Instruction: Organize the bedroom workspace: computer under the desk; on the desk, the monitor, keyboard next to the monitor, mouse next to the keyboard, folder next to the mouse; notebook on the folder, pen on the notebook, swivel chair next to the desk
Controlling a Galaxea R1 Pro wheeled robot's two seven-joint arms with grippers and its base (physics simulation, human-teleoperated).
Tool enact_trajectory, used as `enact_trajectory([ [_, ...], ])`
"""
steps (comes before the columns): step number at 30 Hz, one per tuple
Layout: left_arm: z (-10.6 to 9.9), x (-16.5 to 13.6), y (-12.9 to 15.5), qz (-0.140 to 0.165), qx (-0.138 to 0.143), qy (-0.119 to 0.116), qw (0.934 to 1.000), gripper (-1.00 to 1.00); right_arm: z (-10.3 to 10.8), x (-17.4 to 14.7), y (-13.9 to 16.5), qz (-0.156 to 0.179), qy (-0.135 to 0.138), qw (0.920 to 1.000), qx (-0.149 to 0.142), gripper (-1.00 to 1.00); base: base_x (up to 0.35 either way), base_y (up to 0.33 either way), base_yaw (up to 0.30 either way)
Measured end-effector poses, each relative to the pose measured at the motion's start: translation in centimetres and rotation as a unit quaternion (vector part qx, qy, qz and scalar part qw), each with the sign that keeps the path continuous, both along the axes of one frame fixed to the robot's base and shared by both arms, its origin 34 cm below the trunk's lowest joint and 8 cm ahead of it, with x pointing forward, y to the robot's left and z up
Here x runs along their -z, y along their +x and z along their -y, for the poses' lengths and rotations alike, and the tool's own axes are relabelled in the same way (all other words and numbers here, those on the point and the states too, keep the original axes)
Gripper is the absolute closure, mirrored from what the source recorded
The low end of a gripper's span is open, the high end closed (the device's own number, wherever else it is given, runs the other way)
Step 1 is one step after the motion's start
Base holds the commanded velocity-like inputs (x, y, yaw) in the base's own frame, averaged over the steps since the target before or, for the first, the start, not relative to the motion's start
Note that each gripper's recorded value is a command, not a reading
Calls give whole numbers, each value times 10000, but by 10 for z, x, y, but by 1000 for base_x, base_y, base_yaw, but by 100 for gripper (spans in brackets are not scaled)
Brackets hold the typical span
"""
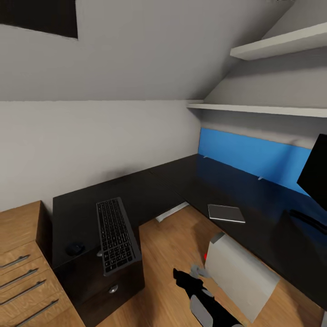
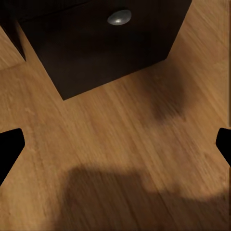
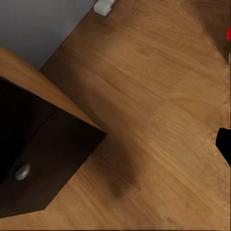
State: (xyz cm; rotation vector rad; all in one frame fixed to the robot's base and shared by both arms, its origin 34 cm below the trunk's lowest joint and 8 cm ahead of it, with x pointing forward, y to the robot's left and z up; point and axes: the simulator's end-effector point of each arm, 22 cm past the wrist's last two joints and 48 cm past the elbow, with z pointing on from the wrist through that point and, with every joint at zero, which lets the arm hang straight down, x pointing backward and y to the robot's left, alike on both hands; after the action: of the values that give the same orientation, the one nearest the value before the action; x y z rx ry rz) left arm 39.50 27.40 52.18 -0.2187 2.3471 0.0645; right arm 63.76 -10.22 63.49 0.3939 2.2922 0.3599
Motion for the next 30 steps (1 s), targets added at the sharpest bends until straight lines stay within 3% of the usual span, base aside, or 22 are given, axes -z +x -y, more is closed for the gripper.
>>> enact_trajectory([
  [3,1,-5,0,-4,-4,-8,10000,-100,19,23,-26,-12,-625,9980,-84,-100,0,0,0],
  [8,0,-13,0,-8,-18,-8,10000,-100,42,47,-65,-192,-1079,9939,-112,-100,0,0,0],
  [12,0,-17,-2,-68,-28,-10,10000,-100,51,50,-78,-261,-1192,9924,-131,-100,0,0,0],
  [13,1,-14,-8,-241,-21,-28,9997,-100,57,55,-88,-347,-1248,9915,-135,-100,0,0,0],
  [18,2,-10,-15,-471,-9,-52,9989,-100,62,53,-93,-310,-1315,9908,-101,-100,0,0,0],
  [25,2,-9,-16,-501,-15,-58,9987,-100,64,48,-92,-83,-1343,9909,-19,-100,0,-12,40],
  [30,2,-9,-16,-504,-4,-59,9987,-100,63,48,-91,-68,-1344,9909,-18,-100,-73,-264,257],
])
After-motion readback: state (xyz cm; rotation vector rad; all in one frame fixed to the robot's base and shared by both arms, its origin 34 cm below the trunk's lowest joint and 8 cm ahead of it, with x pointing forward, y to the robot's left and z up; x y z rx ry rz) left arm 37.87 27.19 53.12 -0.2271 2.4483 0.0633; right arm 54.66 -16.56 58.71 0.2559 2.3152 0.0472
